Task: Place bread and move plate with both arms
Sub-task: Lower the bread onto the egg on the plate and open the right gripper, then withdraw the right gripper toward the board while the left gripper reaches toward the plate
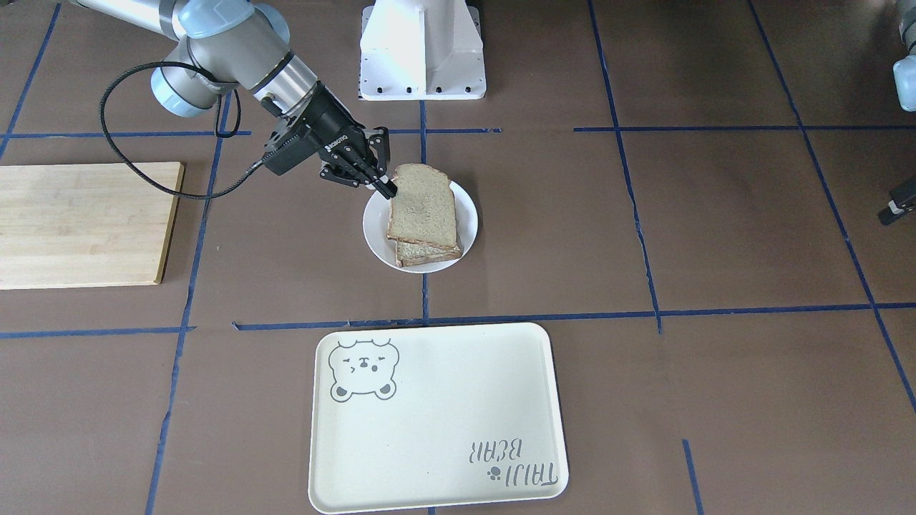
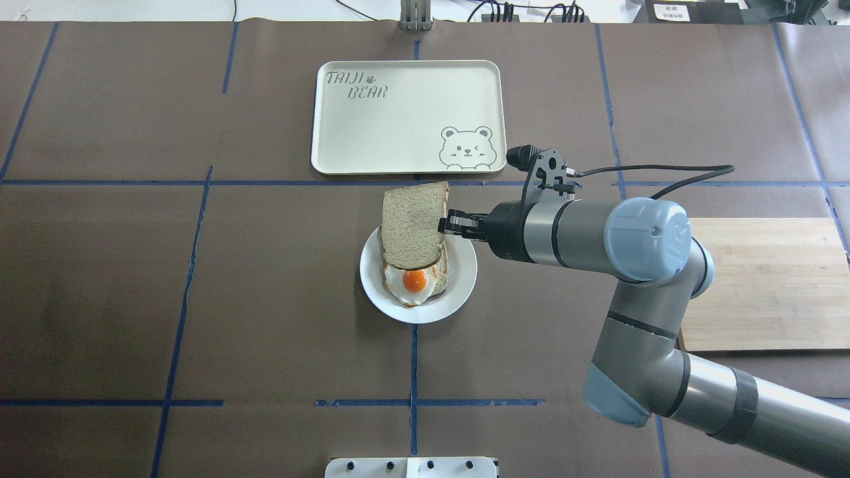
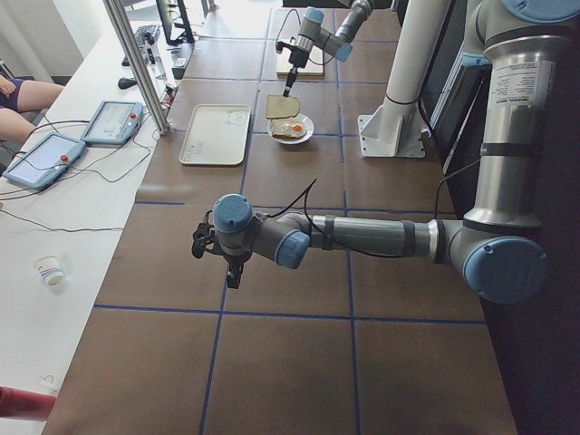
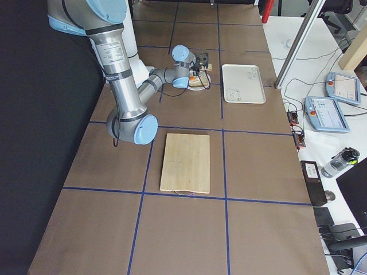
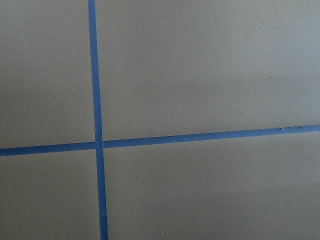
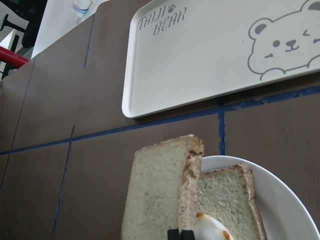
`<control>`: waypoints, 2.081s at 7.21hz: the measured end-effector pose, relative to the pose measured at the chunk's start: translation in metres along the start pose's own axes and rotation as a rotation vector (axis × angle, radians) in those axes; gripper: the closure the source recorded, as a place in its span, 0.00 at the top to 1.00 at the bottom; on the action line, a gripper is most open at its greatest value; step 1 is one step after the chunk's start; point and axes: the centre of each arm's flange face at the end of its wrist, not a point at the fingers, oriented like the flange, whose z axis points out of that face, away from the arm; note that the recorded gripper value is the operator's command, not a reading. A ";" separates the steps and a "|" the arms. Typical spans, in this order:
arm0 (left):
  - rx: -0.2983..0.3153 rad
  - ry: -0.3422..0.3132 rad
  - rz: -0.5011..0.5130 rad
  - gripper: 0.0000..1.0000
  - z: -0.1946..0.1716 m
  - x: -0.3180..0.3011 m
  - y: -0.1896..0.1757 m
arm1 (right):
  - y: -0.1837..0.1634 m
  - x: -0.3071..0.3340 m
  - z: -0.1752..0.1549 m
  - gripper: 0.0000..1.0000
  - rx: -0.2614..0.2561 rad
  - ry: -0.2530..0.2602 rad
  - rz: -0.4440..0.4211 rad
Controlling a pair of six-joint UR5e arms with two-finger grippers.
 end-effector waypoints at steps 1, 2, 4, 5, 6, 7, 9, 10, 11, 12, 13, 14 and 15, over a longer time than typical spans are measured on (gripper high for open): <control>-0.003 -0.001 -0.001 1.00 0.002 -0.001 0.000 | 0.007 0.005 0.011 0.00 -0.004 0.018 -0.008; -0.005 -0.001 -0.002 1.00 0.003 -0.001 0.000 | 0.012 0.012 0.020 0.00 -0.010 0.038 -0.020; -0.006 -0.001 -0.001 1.00 0.003 -0.001 0.000 | 0.024 0.025 0.035 0.08 -0.029 0.072 -0.036; -0.006 -0.001 -0.001 1.00 0.003 -0.001 0.000 | 0.029 0.029 0.040 0.41 -0.038 0.081 -0.039; -0.005 0.000 0.000 1.00 0.003 0.000 -0.001 | 0.033 0.030 0.042 0.99 -0.045 0.087 -0.040; -0.003 0.001 0.002 1.00 0.002 0.001 -0.003 | 0.035 0.031 0.044 1.00 -0.048 0.090 -0.039; 0.004 0.003 0.003 1.00 0.000 0.008 -0.009 | 0.030 0.031 0.042 1.00 -0.038 0.088 -0.037; 0.004 0.009 -0.005 1.00 0.002 0.019 -0.016 | 0.016 0.030 0.036 1.00 -0.026 0.085 -0.034; 0.002 0.024 -0.015 1.00 0.010 0.044 -0.025 | -0.008 0.033 0.025 1.00 -0.022 0.091 -0.024; 0.005 0.052 -0.033 1.00 0.023 0.077 -0.032 | -0.039 0.040 0.011 1.00 -0.028 0.120 -0.007; 0.020 0.098 -0.057 1.00 0.038 0.115 -0.033 | -0.073 0.049 -0.007 1.00 -0.039 0.184 0.003; 0.037 0.159 -0.087 1.00 0.051 0.158 -0.034 | -0.101 0.060 -0.023 1.00 -0.062 0.271 -0.026; 0.046 0.223 -0.125 1.00 0.060 0.203 -0.036 | -0.119 0.072 -0.041 1.00 -0.097 0.364 -0.088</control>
